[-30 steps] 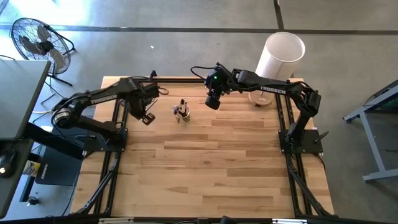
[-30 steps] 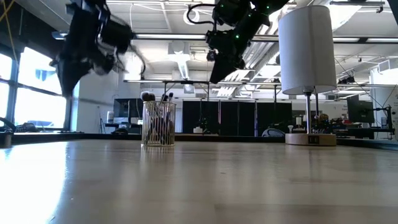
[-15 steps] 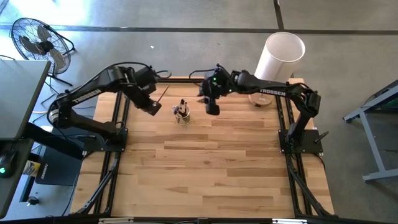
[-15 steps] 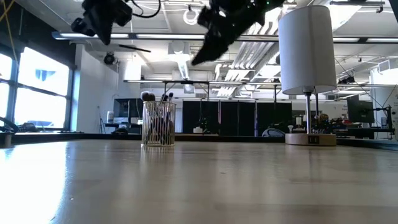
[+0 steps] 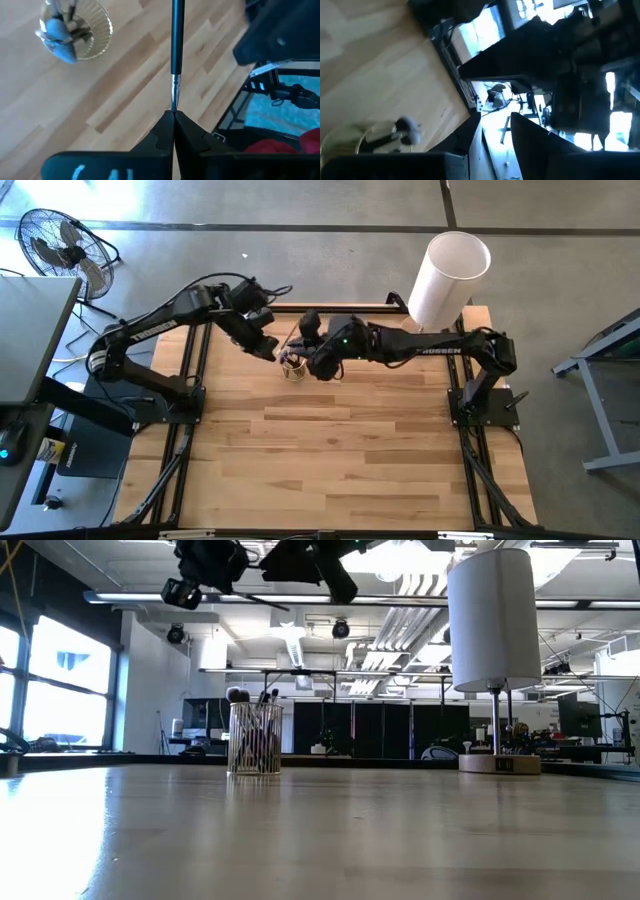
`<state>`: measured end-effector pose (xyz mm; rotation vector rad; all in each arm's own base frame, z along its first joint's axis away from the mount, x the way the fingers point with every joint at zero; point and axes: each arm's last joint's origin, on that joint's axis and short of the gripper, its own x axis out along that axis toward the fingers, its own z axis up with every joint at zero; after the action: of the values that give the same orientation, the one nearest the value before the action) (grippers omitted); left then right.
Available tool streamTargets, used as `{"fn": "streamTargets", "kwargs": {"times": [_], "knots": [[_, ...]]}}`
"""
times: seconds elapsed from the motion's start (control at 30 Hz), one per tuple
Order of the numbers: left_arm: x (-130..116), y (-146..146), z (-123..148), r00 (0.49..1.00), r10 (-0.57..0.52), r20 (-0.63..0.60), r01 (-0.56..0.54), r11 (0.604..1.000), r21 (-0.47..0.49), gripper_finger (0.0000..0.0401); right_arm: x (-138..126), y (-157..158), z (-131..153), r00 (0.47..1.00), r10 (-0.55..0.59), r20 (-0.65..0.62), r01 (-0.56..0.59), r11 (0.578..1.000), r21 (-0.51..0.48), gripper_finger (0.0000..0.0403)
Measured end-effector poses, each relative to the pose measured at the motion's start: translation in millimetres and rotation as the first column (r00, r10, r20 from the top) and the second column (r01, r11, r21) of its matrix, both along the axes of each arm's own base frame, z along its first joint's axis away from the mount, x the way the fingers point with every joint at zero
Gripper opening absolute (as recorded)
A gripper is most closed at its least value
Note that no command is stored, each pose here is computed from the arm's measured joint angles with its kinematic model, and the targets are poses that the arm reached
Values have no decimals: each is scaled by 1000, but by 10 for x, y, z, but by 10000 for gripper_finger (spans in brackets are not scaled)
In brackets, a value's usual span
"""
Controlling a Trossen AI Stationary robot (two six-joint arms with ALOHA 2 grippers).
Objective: Put items in baskets/containers
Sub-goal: Put the makeup brush into the wire organizer
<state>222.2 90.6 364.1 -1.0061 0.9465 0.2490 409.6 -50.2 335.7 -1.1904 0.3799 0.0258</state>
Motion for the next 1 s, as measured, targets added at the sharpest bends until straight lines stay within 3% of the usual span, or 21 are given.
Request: {"fn": "streamTargets", "kwargs": {"times": [0.17, 0.4, 0.63, 0.8, 1.0], "knots": [[65, 13, 1, 999, -9, 48, 11, 999, -44, 0, -25, 65, -81, 994, -14, -111, 2, 994, -106, 96], [118, -18, 15, 994, -47, 98, 54, 995, -78, 0, -22, 42, -53, 989, -113, -91, 95, 980, -177, 93], [196, -30, -6, 992, -57, 112, 66, 995, -79, 0, -23, 42, -55, 989, -113, -93, 96, 980, -175, 83], [223, -16, 15, 986, -70, 151, 78, 996, -44, 1, -39, 39, -98, 983, -127, -132, 106, 983, -152, 15], [276, 15, 51, 975, -77, 211, 75, 997, 16, 23, -72, -49, -138, 972, -178, -155, 174, 984, -40, 10]]}}
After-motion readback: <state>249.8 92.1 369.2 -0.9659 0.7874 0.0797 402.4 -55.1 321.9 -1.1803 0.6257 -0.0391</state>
